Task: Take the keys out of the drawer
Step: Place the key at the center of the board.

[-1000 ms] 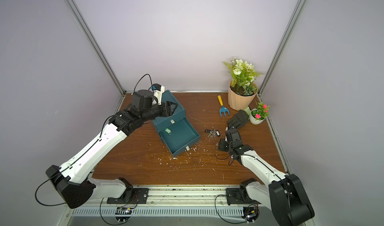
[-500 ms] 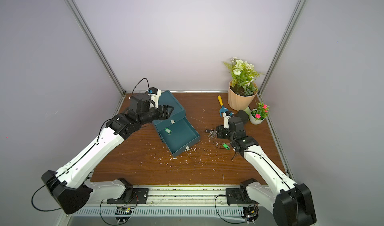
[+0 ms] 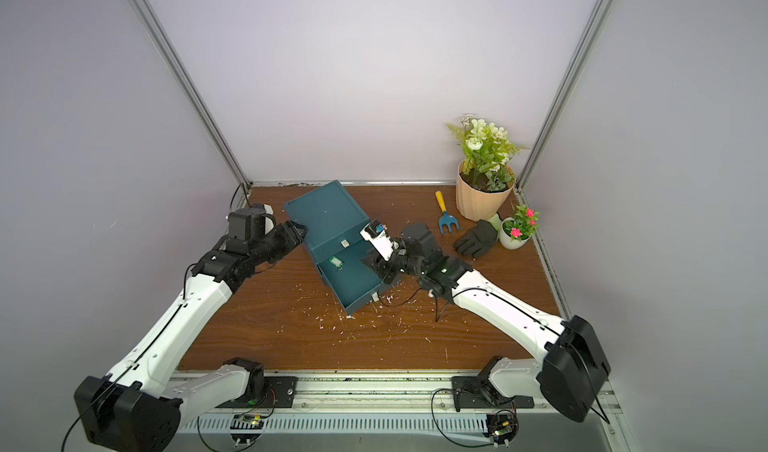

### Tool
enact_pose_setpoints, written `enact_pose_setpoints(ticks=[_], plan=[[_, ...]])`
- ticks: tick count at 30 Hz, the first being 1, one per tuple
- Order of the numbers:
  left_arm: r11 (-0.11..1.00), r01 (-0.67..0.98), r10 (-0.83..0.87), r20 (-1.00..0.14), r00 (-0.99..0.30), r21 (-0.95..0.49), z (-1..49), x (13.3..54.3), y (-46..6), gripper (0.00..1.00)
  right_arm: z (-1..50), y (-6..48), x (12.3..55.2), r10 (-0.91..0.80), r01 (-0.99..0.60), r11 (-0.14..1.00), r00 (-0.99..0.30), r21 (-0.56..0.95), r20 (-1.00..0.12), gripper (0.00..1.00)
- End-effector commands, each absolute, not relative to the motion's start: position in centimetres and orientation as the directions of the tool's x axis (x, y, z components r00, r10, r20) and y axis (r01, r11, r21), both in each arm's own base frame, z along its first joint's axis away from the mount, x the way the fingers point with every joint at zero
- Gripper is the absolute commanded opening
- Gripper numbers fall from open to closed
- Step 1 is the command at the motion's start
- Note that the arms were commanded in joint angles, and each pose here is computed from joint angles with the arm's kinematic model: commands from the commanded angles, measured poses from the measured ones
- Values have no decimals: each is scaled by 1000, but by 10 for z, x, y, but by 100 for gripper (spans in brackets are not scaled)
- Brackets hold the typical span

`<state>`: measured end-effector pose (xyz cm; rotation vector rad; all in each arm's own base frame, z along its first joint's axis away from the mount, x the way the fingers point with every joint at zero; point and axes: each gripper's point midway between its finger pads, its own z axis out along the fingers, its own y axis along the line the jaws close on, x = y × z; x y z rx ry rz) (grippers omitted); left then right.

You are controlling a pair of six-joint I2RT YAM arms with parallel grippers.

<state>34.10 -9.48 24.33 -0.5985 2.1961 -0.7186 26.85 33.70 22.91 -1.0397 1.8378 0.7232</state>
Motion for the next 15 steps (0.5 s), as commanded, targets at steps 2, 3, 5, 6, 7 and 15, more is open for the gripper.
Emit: enact_pose_setpoints(ticks=[2, 3, 5, 6, 7, 15], plan=[[676, -217, -665, -458, -589, -704, 248, 351, -86, 63, 232, 363, 269, -398, -924, 374, -87, -75, -913, 34], [671, -225, -675, -456, -581, -707, 247, 353, -83, 63, 226, 366, 270, -408, -927, 366, -85, -78, -909, 34], [664, -233, -687, -456, -566, -710, 246, 359, -76, 63, 211, 374, 271, -431, -935, 346, -78, -85, -899, 34], [664, -226, -685, -459, -566, -713, 247, 362, -76, 63, 206, 376, 272, -439, -936, 341, -76, -88, -895, 34], [667, -219, -679, -461, -572, -712, 246, 366, -76, 63, 202, 380, 272, -445, -938, 334, -74, -89, -893, 34], [706, -212, -626, -457, -632, -676, 237, 387, -83, 64, 180, 402, 269, -478, -953, 281, -41, -109, -877, 35]])
